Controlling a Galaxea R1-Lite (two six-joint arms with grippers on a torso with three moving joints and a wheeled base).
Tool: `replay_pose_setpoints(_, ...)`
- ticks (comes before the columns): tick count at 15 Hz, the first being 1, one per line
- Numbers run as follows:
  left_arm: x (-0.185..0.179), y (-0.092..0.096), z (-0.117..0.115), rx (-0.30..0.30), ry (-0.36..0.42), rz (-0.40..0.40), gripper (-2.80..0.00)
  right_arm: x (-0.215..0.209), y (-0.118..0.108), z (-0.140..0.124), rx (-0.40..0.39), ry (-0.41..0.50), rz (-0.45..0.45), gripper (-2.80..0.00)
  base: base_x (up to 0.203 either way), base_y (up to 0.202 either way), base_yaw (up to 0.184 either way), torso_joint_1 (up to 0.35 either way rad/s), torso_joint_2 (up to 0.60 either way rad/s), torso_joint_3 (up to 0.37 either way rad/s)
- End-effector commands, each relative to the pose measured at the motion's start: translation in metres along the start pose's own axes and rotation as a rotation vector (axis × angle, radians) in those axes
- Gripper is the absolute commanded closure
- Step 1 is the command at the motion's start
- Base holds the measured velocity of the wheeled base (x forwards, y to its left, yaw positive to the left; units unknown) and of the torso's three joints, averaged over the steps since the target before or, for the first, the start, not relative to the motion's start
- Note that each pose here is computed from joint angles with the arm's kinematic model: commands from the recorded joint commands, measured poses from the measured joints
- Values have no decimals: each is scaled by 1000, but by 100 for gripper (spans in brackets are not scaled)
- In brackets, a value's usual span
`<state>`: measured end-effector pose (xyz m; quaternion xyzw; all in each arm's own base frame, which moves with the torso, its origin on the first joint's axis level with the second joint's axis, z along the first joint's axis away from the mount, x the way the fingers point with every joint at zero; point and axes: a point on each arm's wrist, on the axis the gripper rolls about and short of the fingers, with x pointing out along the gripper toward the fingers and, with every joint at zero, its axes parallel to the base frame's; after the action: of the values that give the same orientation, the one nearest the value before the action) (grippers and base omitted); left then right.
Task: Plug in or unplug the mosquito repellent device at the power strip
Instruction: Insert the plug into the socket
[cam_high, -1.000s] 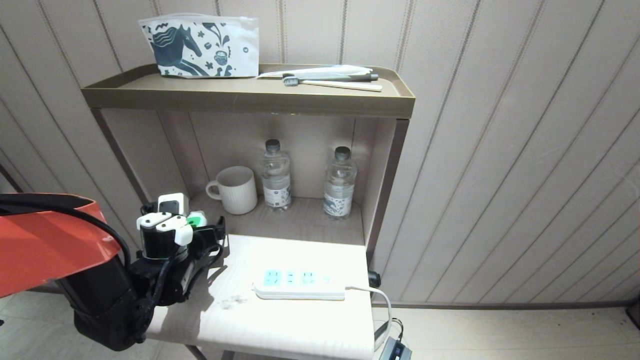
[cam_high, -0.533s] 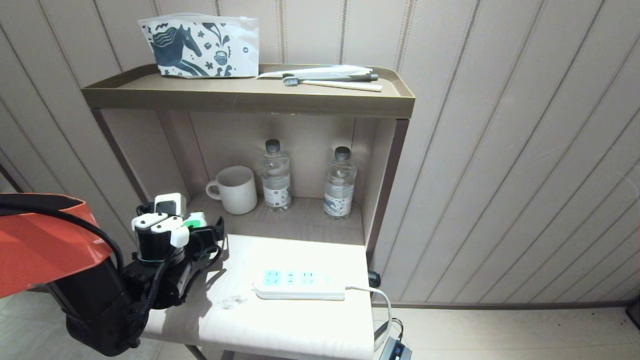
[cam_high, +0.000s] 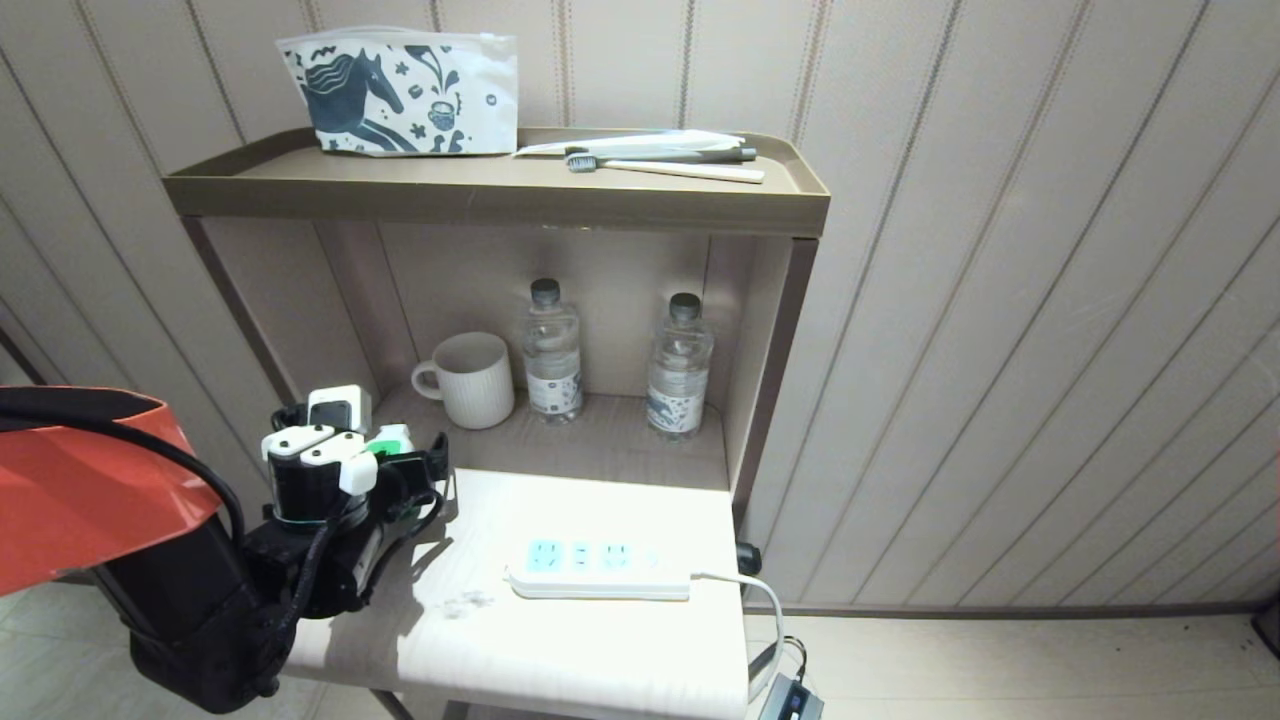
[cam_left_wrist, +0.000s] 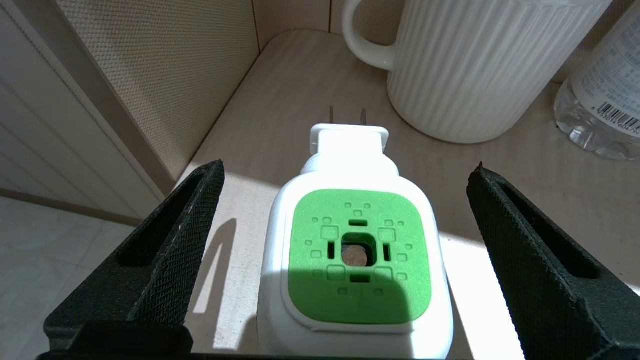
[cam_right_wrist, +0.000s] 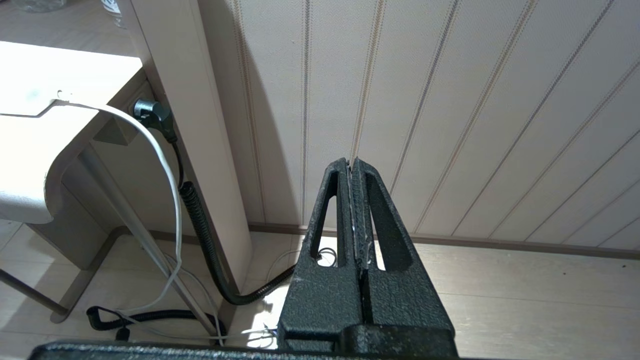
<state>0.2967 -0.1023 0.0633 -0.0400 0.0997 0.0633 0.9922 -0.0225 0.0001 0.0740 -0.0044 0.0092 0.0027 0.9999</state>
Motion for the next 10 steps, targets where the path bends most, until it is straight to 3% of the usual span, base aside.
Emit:
replay_pose_setpoints(1, 1, -1, 0, -3, -7, 1, -280, 0, 0, 0, 0, 0, 1, 0, 0, 0, 0, 0, 0, 0)
replay_pose_setpoints(10, 1, -1, -1, -2, -4, 0, -280, 0, 0, 0, 0, 0, 1, 0, 0, 0, 0, 0, 0, 0)
